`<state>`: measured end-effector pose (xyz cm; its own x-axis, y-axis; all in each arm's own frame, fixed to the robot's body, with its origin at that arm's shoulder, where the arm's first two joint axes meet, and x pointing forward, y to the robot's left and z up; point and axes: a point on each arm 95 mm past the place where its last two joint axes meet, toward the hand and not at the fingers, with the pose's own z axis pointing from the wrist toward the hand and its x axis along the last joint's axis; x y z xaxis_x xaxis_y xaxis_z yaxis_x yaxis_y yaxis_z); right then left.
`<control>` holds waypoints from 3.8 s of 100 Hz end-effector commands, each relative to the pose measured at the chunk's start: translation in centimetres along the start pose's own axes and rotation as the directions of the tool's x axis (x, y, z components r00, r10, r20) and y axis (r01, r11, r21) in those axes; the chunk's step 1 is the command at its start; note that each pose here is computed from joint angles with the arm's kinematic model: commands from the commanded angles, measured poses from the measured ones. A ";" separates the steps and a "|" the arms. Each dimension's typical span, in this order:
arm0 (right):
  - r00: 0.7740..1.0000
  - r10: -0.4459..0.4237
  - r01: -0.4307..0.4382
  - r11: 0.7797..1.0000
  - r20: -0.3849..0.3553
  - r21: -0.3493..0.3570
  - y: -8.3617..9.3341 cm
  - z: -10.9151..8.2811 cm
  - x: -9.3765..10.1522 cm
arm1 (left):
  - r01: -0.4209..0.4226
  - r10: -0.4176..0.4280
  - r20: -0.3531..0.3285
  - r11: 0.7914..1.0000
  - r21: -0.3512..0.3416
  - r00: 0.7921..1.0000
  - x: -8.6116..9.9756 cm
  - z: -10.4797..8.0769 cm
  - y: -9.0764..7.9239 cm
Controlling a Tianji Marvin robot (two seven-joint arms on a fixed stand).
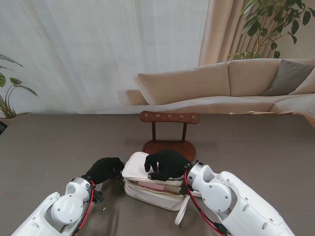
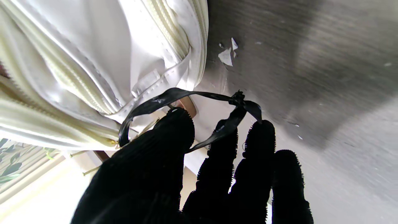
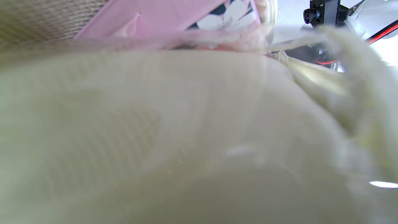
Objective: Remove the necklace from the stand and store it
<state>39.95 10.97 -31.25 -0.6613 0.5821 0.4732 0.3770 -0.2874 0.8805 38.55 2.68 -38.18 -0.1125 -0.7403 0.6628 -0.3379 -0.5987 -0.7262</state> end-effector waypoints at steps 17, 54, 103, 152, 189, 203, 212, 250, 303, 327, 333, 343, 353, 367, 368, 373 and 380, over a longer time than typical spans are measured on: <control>1.000 0.010 -0.011 0.999 0.018 0.053 -1.6 -0.4 -0.4 | -0.040 0.040 -0.002 0.998 0.052 0.999 0.3 -0.6 -0.3; 1.000 0.002 -0.002 0.999 0.009 0.052 -1.7 -0.5 -0.3 | 0.016 -0.016 -0.043 1.000 0.008 0.999 1.2 -1.5 -0.7; 1.000 0.004 -0.004 0.998 0.012 0.057 -1.8 -0.6 -0.3 | 0.203 -0.209 -0.087 0.977 -0.066 0.974 2.7 -2.9 -0.5; 0.999 -0.030 0.031 0.996 -0.019 0.080 -0.8 -1.4 0.7 | 0.178 -0.186 -0.073 0.979 -0.102 0.980 2.6 -4.8 -0.8; 0.997 -0.059 0.064 0.993 -0.054 0.096 -0.9 -1.1 1.2 | 0.163 -0.173 -0.082 0.980 -0.117 0.982 3.0 -5.8 -0.6; 0.995 -0.081 0.087 0.992 -0.059 0.095 -1.9 -1.4 0.6 | 0.172 -0.182 -0.090 0.979 -0.110 0.979 3.2 -6.4 -0.7; 0.991 -0.116 0.122 0.988 -0.068 0.093 -2.3 -1.6 0.4 | 0.190 -0.199 -0.099 0.977 -0.093 0.975 3.3 -6.7 -0.8; 0.975 -0.198 0.208 0.972 -0.106 0.104 -3.4 -2.8 0.0 | 0.201 -0.204 -0.129 0.979 -0.037 0.970 3.5 -7.8 -1.8; 0.954 -0.281 0.290 0.954 -0.108 0.078 -3.9 -3.2 -1.2 | 0.060 -0.076 -0.160 0.993 -0.103 0.984 5.4 -9.1 -3.6; 0.956 -0.272 0.282 0.955 -0.106 0.089 -4.2 -2.9 -1.5 | 0.007 -0.031 -0.176 0.991 -0.136 0.984 6.3 -10.3 -3.9; 0.957 -0.271 0.281 0.955 -0.106 0.096 -4.3 -2.8 -1.6 | -0.009 -0.016 -0.177 0.990 -0.142 0.984 6.4 -10.6 -3.8; 0.956 -0.272 0.283 0.954 -0.107 0.102 -4.3 -2.8 -1.7 | -0.028 0.003 -0.172 0.989 -0.147 0.985 6.3 -10.9 -3.7; 0.955 -0.274 0.285 0.952 -0.111 0.108 -4.2 -2.9 -1.6 | -0.041 0.017 -0.157 0.988 -0.150 0.987 5.9 -10.9 -3.5; 0.953 -0.275 0.290 0.949 -0.126 0.121 -4.0 -2.8 -1.2 | -0.061 0.040 -0.133 0.985 -0.163 0.990 5.3 -10.7 -3.2; 0.953 -0.275 0.290 0.949 -0.128 0.123 -4.0 -2.8 -1.2 | -0.065 0.044 -0.131 0.984 -0.164 0.990 5.2 -10.7 -3.1; 0.952 -0.274 0.291 0.947 -0.136 0.136 -4.0 -2.8 -1.0 | -0.089 0.067 -0.123 0.981 -0.174 0.990 5.0 -10.7 -3.0; 0.949 -0.282 0.304 0.938 -0.144 0.165 -4.0 -3.0 -0.8 | -0.117 0.097 -0.114 0.975 -0.191 0.989 4.8 -10.8 -2.8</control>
<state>38.58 10.04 -31.87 -0.8330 0.5198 0.1896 0.1834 -0.0639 0.9810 29.28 4.07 -30.31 -0.2628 -0.7465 0.6113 -0.4564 -0.4621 -0.7604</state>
